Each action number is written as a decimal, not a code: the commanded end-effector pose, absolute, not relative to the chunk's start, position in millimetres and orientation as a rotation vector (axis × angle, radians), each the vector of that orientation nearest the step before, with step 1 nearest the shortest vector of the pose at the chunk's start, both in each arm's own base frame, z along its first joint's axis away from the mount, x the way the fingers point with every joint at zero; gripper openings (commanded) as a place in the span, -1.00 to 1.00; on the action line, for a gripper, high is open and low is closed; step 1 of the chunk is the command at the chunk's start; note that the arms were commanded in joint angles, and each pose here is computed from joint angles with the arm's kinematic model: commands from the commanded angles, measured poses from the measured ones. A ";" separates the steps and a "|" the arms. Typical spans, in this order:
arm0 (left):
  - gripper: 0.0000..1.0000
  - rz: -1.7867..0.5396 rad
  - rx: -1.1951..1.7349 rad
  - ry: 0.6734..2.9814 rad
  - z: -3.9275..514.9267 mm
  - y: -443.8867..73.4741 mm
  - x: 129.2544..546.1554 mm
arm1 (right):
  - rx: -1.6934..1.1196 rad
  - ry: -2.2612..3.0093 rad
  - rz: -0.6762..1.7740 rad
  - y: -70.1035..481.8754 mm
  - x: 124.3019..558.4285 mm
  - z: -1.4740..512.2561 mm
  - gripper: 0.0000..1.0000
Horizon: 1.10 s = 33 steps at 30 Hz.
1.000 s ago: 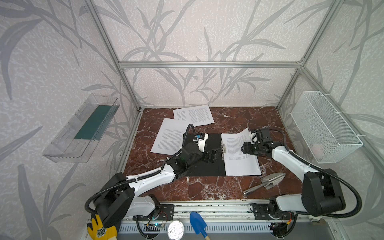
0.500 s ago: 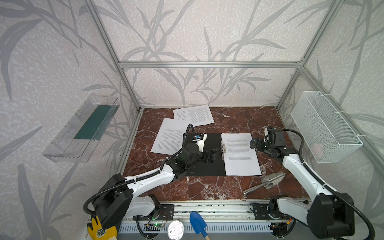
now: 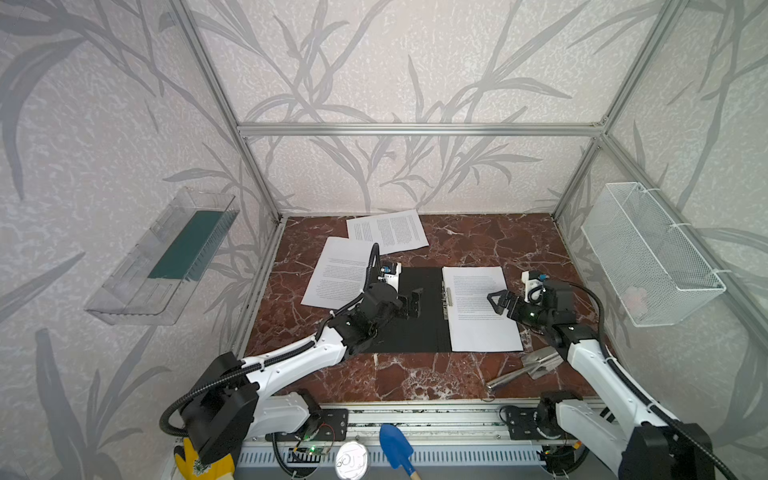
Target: Put the files into the folder
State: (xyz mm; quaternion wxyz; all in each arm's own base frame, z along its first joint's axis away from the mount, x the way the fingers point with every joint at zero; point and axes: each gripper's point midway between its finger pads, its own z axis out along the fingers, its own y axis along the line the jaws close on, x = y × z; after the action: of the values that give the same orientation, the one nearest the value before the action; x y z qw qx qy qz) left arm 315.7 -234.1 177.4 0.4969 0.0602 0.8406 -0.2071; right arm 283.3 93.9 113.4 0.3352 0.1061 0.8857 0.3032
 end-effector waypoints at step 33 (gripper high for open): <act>0.86 -0.491 -0.433 2.722 72.8 35.1 494.1 | -0.364 2.112 0.937 227.3 256.9 137.6 0.95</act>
State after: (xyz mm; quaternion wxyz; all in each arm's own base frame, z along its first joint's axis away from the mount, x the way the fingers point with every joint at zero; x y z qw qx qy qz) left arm 521.0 46.7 83.3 0.2358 -0.1764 0.9443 -0.1467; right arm 259.2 218.1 131.9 0.3856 -0.1243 0.8431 0.3536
